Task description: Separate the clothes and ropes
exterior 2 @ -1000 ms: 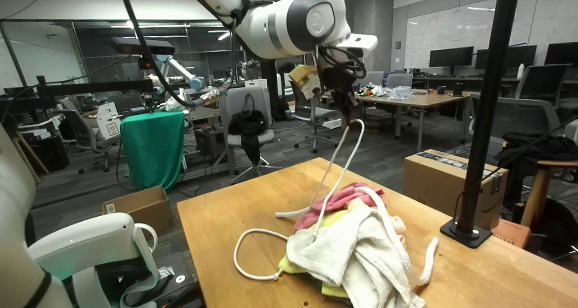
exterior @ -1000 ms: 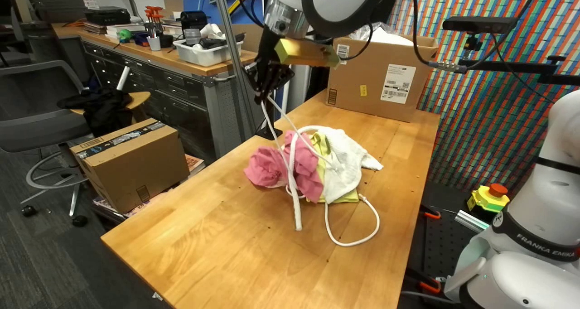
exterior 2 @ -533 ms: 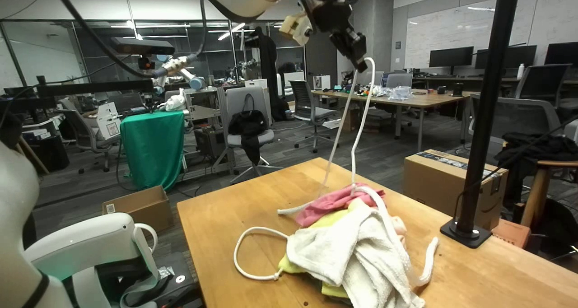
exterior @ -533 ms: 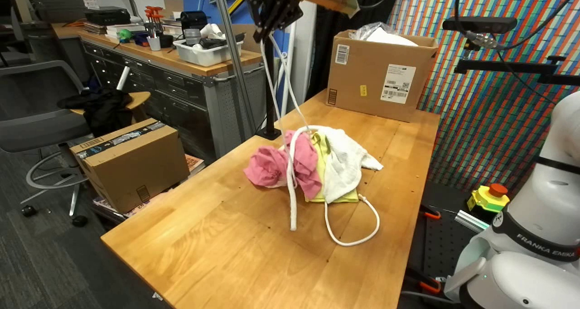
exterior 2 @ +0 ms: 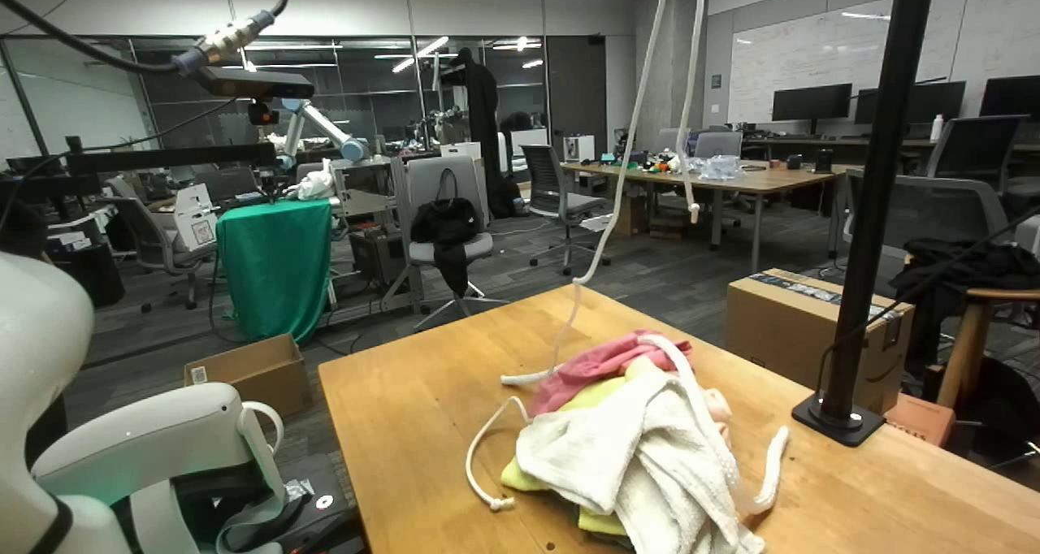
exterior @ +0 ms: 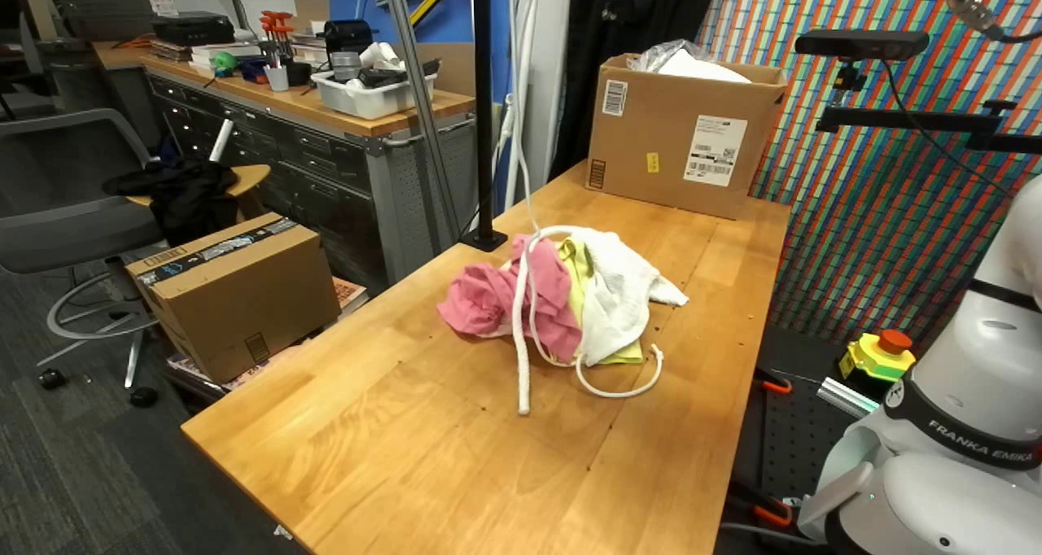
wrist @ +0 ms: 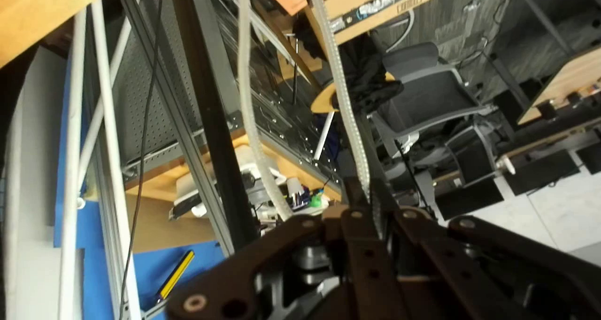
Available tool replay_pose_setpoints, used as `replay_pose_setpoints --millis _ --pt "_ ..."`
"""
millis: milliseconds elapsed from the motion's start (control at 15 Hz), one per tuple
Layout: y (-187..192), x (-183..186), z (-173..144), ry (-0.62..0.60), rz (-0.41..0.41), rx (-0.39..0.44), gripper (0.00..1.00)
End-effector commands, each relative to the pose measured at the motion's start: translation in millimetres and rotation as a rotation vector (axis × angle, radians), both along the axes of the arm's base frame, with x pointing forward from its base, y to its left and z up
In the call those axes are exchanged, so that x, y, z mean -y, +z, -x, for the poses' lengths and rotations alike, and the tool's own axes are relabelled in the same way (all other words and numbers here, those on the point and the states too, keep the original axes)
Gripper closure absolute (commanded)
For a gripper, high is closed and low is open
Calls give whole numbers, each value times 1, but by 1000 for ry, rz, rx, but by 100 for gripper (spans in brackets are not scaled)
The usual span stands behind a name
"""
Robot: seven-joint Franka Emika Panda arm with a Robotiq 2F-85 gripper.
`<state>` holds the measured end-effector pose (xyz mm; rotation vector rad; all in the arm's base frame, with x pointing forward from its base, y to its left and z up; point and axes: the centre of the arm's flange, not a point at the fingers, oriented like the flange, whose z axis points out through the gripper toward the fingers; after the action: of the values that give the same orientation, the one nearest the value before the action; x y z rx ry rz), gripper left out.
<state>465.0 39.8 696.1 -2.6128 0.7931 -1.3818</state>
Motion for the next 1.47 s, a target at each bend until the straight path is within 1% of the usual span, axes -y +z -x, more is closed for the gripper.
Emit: replay_pose_setpoints --millis 0,333,600,733,867,1067,1400 --pt "52 4 28 -87 -4 130 91" --pt "115 0 66 -184 -7 274 92" --pt "156 -8 102 -252 -44 411 91" --pt "178 -6 115 -297 -66 475 92" --pt "190 -5 128 -348 -84 537 91" --pt "204 3 137 -410 -106 594 91" --pt "214 24 142 -580 -86 694 92"
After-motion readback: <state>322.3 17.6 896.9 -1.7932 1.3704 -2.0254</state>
